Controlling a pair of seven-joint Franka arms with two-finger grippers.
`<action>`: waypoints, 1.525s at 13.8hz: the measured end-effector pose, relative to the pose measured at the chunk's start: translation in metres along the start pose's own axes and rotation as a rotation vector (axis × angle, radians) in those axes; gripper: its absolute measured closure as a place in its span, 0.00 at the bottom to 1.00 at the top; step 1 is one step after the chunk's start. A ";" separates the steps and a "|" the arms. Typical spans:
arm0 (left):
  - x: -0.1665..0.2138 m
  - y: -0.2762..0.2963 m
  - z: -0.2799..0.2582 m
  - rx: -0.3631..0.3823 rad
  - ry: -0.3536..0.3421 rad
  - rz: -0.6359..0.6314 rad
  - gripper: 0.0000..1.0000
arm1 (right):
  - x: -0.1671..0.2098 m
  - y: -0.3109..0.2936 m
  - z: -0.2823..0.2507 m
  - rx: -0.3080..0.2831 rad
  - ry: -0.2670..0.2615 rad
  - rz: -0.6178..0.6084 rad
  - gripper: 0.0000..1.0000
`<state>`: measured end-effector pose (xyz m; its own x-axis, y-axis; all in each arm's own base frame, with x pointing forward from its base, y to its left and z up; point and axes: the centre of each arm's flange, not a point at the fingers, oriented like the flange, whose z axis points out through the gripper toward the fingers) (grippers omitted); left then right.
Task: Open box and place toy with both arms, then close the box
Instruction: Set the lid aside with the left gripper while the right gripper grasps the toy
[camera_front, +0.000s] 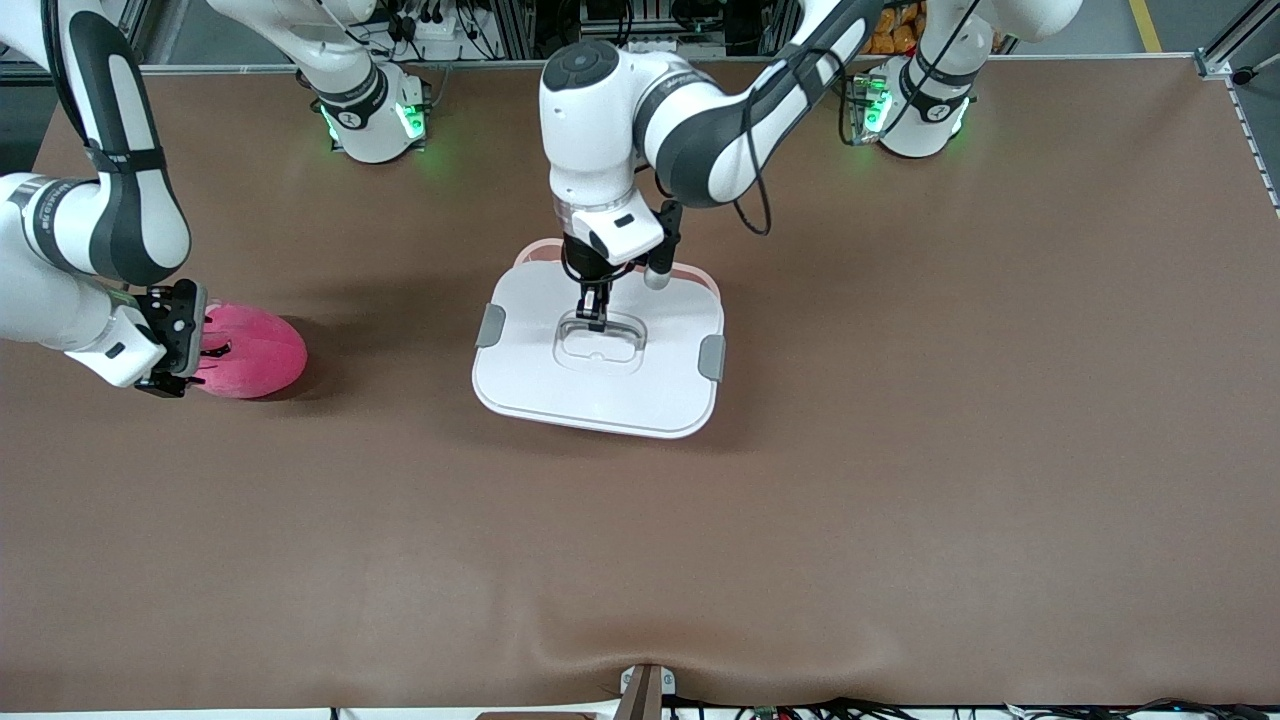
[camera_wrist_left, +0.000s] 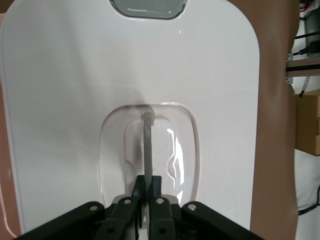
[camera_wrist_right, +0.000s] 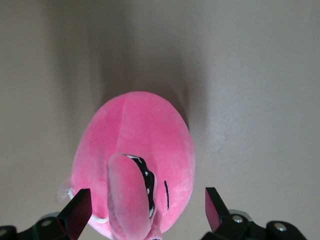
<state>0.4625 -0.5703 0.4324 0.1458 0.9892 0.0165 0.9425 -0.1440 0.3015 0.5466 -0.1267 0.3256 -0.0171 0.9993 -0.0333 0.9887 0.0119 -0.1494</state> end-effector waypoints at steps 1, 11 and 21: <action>0.004 0.004 -0.007 -0.008 -0.003 -0.008 0.93 | -0.002 -0.002 0.005 0.000 0.001 -0.005 0.07; 0.167 0.114 -0.010 -0.043 0.055 -0.208 0.93 | 0.004 -0.013 0.031 -0.011 0.003 -0.021 0.48; 0.389 0.164 0.057 0.110 0.062 -0.193 0.93 | 0.007 -0.014 0.025 -0.016 0.037 -0.008 0.78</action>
<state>0.6908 -0.2110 0.4341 -0.0561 0.9980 0.0277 0.9787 0.0495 0.1993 0.5285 -0.1211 0.3025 -0.0193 0.9998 0.0048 0.9909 0.0198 -0.1333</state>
